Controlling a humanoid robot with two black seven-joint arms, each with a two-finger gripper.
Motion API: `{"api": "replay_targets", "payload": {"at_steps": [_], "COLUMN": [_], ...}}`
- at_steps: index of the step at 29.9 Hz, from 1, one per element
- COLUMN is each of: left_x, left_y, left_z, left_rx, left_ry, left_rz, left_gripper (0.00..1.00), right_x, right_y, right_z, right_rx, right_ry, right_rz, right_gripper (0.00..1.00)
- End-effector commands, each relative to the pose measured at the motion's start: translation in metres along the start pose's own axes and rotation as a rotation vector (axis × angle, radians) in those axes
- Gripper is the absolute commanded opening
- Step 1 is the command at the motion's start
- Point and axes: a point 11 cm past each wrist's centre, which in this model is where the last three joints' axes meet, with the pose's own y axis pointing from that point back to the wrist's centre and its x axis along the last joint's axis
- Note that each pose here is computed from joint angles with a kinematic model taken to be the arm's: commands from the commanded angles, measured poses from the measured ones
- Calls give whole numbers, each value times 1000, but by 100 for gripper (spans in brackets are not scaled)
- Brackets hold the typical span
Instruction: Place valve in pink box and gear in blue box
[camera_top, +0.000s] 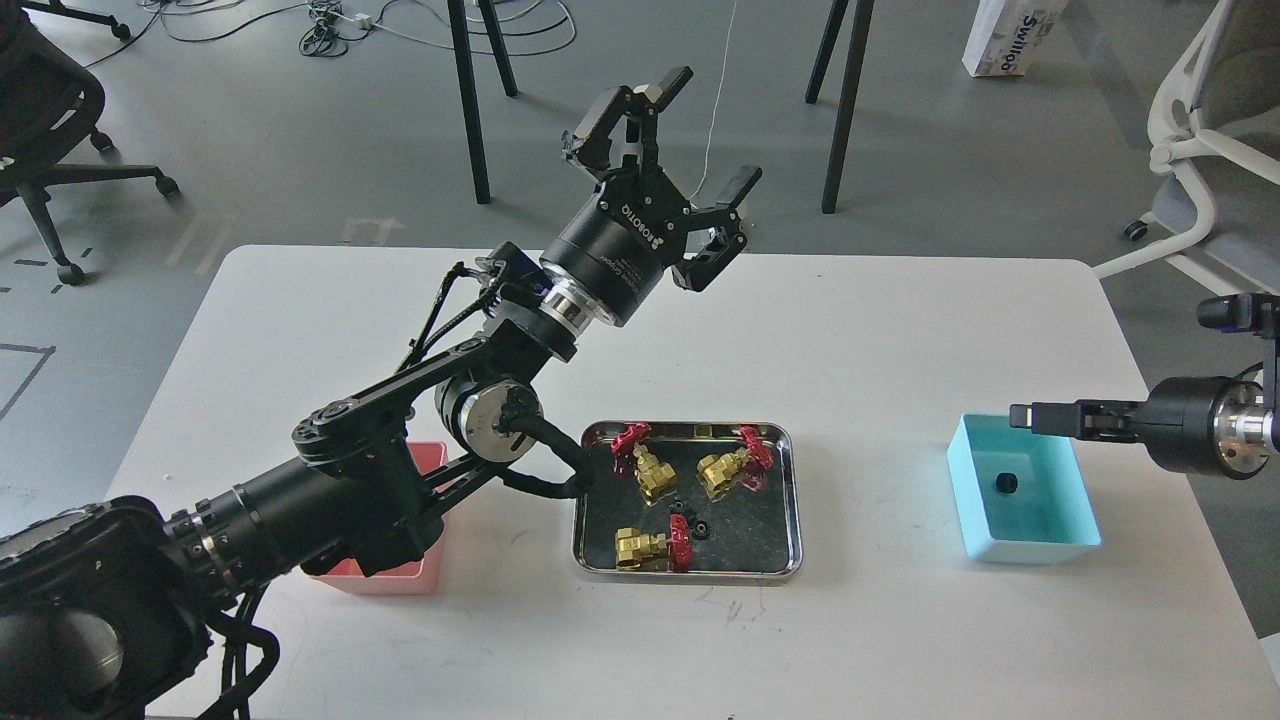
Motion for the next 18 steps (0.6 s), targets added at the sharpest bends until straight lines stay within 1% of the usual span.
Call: {"api": "replay_targets", "payload": {"at_steps": [1, 4, 6, 9, 11, 12, 14, 15, 16, 18], "left_x": [3, 17, 32, 33, 43, 55, 75, 83, 89, 99], "left_y": [2, 6, 11, 7, 13, 17, 23, 27, 29, 36], "left_z": [3, 25, 53, 110, 143, 157, 178, 186, 189, 186], "left_rx": [3, -16, -34, -74, -99, -130, -208, -240, -265, -282], "left_ry": [-29, -76, -135, -202, -219, -225, -196, -176, -151, -112], "left_rz": [-5, 11, 16, -81, -136, -97, -20, 12, 36, 72], "left_gripper": [99, 99, 99, 99, 99, 99, 99, 99, 99, 99], "right_x": [28, 84, 123, 171, 192, 198, 197, 193, 188, 179], "right_y": [5, 25, 46, 73, 85, 88, 83, 76, 65, 47], "right_z": [-17, -45, -62, -82, -87, -89, -91, -91, -91, -96], "right_rx": [71, 260, 431, 730, 941, 1050, 1198, 1229, 1229, 1235], "right_ry": [-71, -340, -565, -912, -1105, -1186, -1276, -1295, -1320, -1360], "right_rz": [103, 305, 432, 550, 587, 585, 535, 506, 496, 465], "right_gripper": [98, 98, 98, 98, 99, 99, 99, 99, 99, 99]}}
